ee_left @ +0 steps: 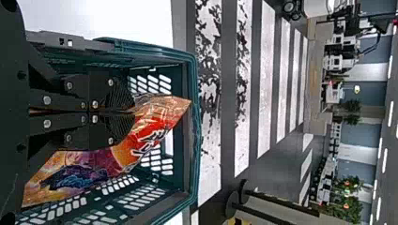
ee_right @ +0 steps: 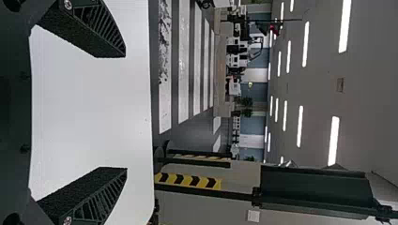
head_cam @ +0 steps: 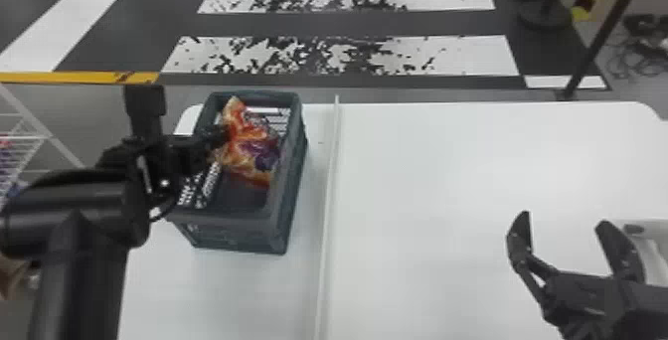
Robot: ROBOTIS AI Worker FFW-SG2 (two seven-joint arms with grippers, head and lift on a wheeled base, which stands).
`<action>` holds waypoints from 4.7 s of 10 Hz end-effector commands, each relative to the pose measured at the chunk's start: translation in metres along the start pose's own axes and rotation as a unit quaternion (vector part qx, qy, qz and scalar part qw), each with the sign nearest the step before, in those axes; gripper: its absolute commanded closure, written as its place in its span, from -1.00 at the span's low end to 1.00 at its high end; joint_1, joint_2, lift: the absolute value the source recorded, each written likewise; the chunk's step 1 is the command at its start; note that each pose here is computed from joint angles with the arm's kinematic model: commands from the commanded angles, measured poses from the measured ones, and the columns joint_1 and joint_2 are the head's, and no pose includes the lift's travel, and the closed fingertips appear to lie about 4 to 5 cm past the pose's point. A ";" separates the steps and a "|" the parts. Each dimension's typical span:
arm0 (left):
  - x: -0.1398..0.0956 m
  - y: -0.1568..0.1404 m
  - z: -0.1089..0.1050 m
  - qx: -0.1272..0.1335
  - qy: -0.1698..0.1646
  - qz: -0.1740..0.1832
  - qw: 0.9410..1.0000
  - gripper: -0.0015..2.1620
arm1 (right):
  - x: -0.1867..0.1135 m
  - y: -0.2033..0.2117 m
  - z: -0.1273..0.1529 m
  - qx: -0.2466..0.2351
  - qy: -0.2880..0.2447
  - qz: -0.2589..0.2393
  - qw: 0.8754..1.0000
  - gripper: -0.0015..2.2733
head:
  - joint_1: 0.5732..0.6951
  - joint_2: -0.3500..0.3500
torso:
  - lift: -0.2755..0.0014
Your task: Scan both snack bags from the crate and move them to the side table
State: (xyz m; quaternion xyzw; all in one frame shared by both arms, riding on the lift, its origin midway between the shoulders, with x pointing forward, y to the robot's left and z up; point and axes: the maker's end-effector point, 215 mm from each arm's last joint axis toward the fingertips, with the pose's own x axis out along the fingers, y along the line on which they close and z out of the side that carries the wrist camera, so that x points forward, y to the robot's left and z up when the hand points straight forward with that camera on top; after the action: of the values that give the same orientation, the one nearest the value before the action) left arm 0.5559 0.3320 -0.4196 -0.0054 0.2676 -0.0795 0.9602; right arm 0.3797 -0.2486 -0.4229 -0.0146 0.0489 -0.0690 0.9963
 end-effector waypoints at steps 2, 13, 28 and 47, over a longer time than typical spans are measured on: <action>-0.024 0.007 0.020 -0.005 -0.021 0.010 1.000 0.98 | -0.001 -0.001 -0.001 0.001 0.001 -0.001 1.000 -0.94 | 1.00 0.30 | 0.45; -0.181 -0.020 0.125 -0.061 -0.162 -0.059 0.983 0.98 | 0.000 -0.001 0.000 0.002 0.001 -0.002 1.000 -0.94 | 1.00 0.39 | 0.45; -0.042 -0.278 -0.011 -0.146 -0.092 -0.283 0.944 0.98 | 0.008 -0.002 0.002 0.009 -0.003 -0.002 1.000 -0.94 | 1.00 -0.61 | 0.45; -0.098 -0.243 0.001 0.095 -0.167 -0.119 0.974 -0.93 | 0.014 -0.012 -0.040 0.018 0.077 -0.011 0.997 -0.96 | 1.00 -0.79 | 0.45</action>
State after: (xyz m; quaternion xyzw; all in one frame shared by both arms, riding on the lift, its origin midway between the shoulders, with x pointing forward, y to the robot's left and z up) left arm 0.4383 0.0885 -0.3716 0.0399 0.1213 -0.2284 0.9652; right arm 0.3871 -0.2601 -0.4575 0.0083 0.1103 -0.0796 0.9907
